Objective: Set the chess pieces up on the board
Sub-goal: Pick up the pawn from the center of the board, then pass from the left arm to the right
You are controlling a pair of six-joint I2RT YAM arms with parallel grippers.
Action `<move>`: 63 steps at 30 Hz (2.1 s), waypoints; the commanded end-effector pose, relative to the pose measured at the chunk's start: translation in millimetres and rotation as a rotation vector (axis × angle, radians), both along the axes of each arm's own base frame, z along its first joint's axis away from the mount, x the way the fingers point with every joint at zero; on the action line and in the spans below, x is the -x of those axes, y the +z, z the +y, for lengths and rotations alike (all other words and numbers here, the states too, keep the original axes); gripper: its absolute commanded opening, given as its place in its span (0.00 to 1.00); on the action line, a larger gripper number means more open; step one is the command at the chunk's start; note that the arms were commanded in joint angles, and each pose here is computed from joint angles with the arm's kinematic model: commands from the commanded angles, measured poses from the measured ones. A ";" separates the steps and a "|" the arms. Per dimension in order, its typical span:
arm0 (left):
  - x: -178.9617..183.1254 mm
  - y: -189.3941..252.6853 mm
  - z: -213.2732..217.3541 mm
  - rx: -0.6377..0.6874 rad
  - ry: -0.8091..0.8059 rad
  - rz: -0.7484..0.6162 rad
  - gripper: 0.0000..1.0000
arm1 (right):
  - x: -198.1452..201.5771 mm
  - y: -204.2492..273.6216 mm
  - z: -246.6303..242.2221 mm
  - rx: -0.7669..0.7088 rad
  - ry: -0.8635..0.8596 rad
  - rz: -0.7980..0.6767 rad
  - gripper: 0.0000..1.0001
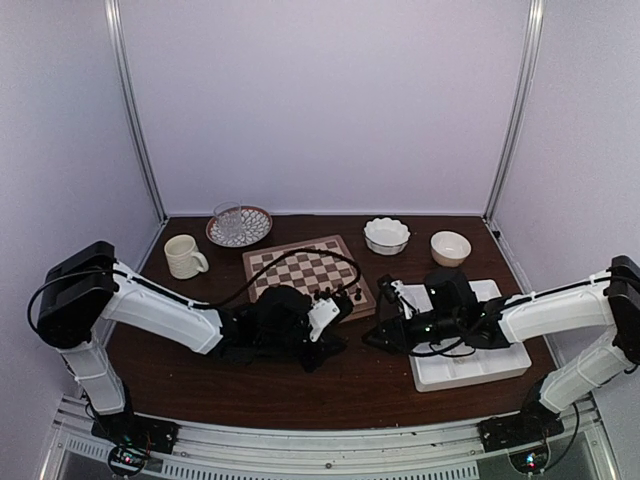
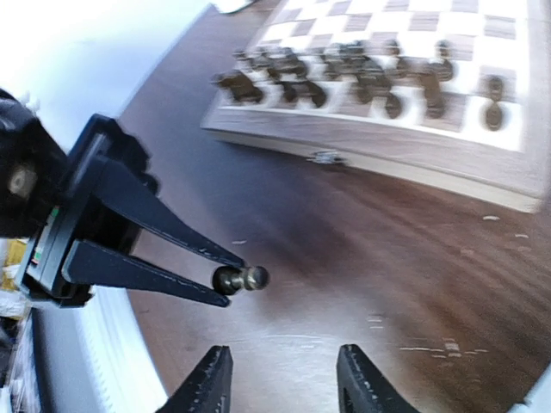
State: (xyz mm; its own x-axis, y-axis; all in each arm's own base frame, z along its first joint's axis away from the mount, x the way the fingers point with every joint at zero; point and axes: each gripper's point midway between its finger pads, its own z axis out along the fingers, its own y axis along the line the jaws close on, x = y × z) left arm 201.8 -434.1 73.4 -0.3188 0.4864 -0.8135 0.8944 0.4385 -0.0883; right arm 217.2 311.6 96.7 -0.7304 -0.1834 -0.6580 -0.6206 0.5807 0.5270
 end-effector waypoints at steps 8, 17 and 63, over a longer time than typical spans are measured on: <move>22.6 51.6 4.7 0.195 -0.174 -0.211 0.11 | 35.0 46.5 29.4 -0.289 0.223 0.104 0.51; 28.7 60.7 7.6 0.239 -0.218 -0.289 0.11 | 36.6 43.7 36.0 -0.319 0.248 0.158 0.49; 47.1 55.8 -2.0 0.241 -0.312 -0.287 0.11 | 37.4 33.5 53.1 -0.379 0.309 0.258 0.14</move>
State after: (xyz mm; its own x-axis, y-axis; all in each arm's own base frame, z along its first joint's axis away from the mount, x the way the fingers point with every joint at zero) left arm 156.6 -428.2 115.5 0.0296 0.3486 -0.9368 0.9826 0.1615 0.0912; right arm 175.0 359.5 119.9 -0.8420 -0.2096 -0.4970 -0.5320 0.1699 0.8295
